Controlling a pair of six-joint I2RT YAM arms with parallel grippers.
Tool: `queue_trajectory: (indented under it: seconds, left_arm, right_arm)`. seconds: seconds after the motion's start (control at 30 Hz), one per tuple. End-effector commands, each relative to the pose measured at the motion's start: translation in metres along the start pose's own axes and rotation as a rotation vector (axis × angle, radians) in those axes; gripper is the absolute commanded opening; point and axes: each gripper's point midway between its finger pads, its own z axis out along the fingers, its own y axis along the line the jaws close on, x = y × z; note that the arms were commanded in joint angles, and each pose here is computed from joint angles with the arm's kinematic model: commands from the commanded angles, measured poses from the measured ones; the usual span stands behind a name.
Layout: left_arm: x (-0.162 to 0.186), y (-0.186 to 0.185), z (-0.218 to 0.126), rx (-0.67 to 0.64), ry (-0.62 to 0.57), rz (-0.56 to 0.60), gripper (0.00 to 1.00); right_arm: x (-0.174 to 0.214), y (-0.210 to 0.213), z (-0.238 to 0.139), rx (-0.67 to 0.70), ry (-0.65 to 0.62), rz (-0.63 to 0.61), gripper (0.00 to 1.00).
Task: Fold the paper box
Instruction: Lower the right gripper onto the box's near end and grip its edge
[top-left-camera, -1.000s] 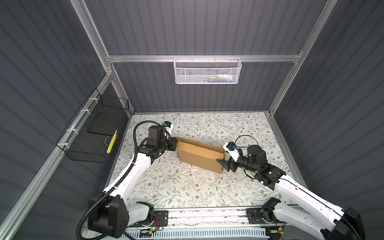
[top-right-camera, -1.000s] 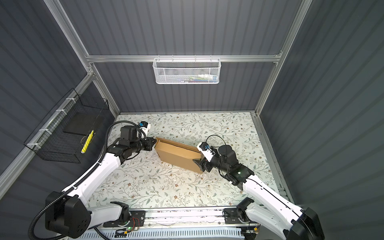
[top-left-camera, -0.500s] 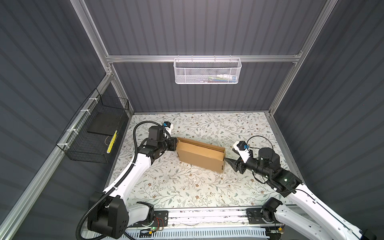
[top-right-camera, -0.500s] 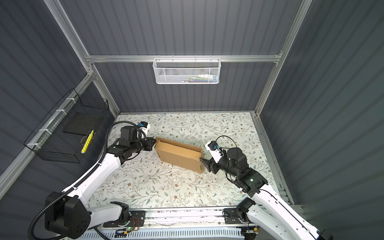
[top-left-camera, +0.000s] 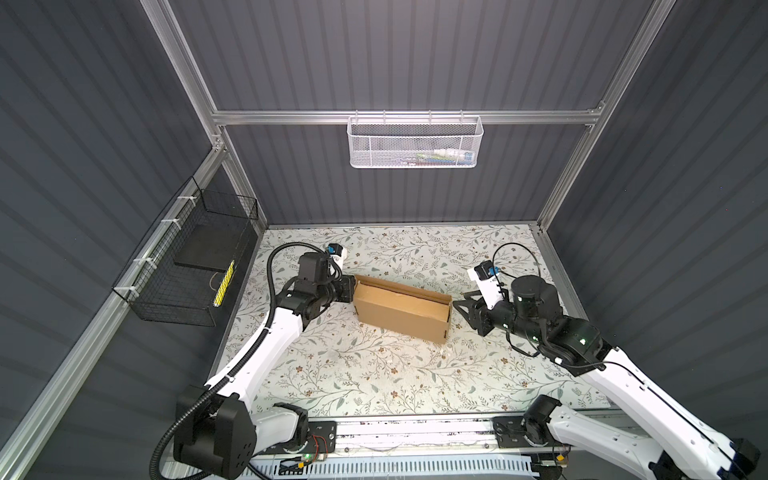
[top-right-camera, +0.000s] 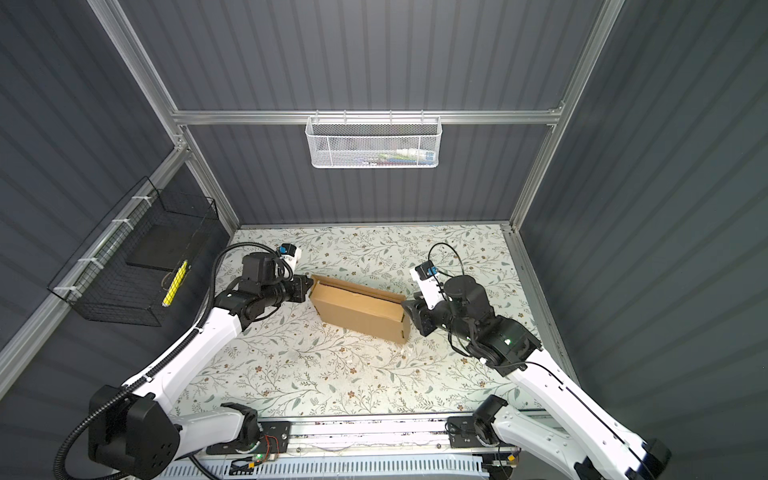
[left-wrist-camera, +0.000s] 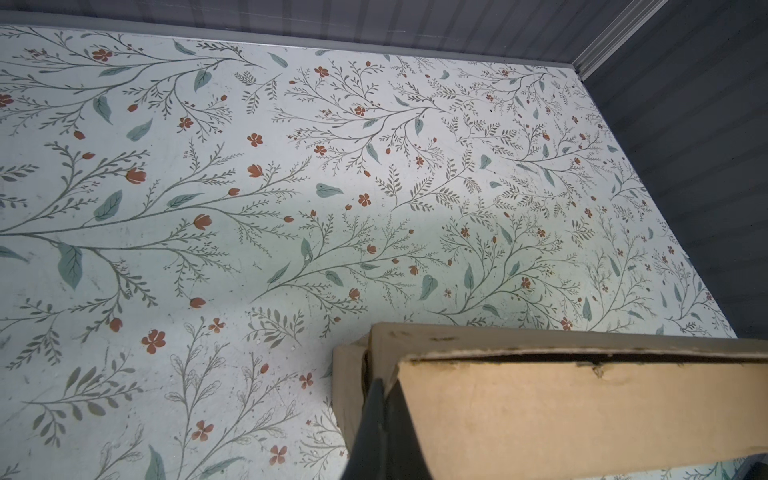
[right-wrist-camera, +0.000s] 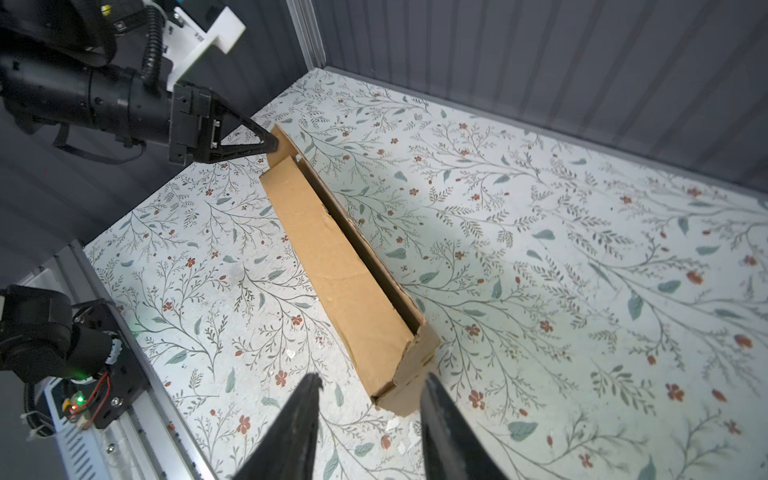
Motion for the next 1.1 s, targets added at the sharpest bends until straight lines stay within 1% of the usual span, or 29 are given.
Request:
queue_trajectory:
  seconds: [0.0, 0.2, 0.33, 0.5, 0.7, 0.8, 1.07]
  left_arm:
    - [0.007, 0.002, -0.006, -0.027, 0.016, -0.011, 0.00]
    - [0.007, 0.003, -0.007, -0.035, 0.019, -0.008, 0.00]
    - [0.009, 0.004, -0.004, -0.033, 0.023, -0.008, 0.00]
    - [0.010, 0.004, -0.001, -0.031, 0.028, -0.009, 0.00]
    - [0.010, 0.005, 0.003, -0.031, 0.028, -0.010, 0.00]
    - [0.011, 0.005, 0.004, -0.030, 0.028, -0.013, 0.00]
    - [0.011, 0.006, 0.005, -0.034, 0.025, -0.016, 0.00]
  right_arm:
    - [0.021, -0.004, 0.003, 0.062, 0.127, 0.126, 0.40]
    - [0.028, 0.000, 0.015, 0.104, 0.191, 0.258, 0.37]
    - [0.034, -0.003, 0.020, 0.141, 0.201, 0.307, 0.35]
    - [0.034, -0.012, 0.024, 0.184, 0.169, 0.320, 0.32]
    - [0.040, -0.014, 0.038, 0.211, 0.199, 0.368, 0.30]
    - [0.038, -0.015, 0.044, 0.217, 0.183, 0.392, 0.27]
    - [0.043, -0.021, 0.057, 0.264, 0.209, 0.394, 0.23]
